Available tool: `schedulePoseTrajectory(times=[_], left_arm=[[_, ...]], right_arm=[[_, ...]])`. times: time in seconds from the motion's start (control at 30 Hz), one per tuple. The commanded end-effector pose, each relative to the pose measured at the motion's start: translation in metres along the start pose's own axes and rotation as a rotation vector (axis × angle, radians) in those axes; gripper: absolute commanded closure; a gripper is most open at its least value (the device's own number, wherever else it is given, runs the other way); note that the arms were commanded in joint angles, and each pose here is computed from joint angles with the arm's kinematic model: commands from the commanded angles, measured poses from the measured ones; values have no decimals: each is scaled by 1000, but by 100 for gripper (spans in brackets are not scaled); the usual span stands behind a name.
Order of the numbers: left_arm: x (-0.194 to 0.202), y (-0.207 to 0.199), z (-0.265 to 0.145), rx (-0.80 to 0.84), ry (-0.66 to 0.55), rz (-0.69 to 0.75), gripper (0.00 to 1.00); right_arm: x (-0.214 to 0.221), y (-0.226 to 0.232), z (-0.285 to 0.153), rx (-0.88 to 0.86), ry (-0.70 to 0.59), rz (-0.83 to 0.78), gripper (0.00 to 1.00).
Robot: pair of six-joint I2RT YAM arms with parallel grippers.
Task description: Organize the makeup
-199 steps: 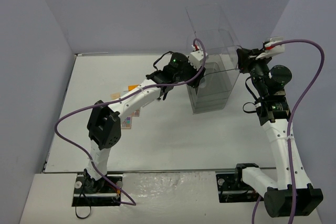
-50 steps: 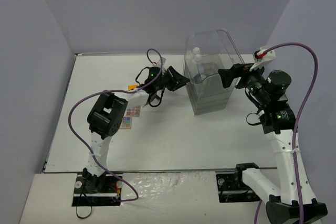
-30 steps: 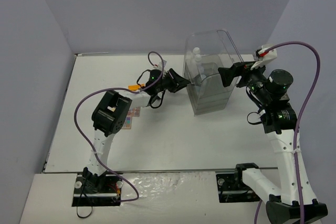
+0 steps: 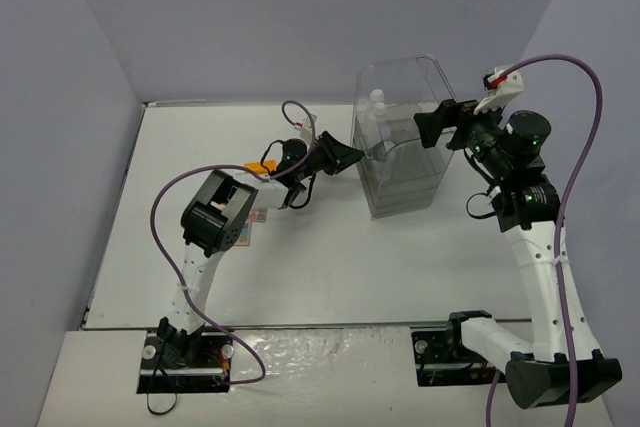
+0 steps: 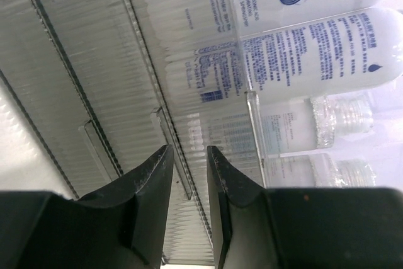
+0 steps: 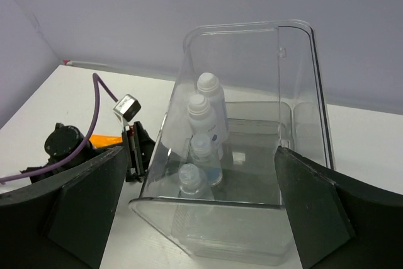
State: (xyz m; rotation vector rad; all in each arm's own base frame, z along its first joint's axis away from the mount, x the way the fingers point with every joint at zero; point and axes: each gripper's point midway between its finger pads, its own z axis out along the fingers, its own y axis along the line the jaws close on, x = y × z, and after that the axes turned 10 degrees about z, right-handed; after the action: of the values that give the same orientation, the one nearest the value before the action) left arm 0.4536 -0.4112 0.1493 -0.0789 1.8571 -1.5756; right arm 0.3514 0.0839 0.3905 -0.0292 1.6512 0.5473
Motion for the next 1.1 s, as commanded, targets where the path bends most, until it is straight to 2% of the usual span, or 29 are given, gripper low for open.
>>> schedulePoseTrajectory(times=[0.0, 0.3, 0.47, 0.63, 1.07], left_arm=[[-15, -38, -1, 97, -42, 59, 73], [-21, -37, -5, 95, -53, 57, 71], [-25, -41, -3, 109, -57, 56, 71], [-26, -42, 0, 121, -56, 62, 70], [-27, -45, 2, 178, -81, 61, 70]], right_arm=[[-51, -13, 12, 76, -134, 19, 1], [-42, -74, 49, 170, -42, 120, 7], [-21, -76, 67, 116, 35, 182, 16], [-2, -81, 75, 102, 85, 193, 21], [21, -76, 83, 34, 155, 216, 23]])
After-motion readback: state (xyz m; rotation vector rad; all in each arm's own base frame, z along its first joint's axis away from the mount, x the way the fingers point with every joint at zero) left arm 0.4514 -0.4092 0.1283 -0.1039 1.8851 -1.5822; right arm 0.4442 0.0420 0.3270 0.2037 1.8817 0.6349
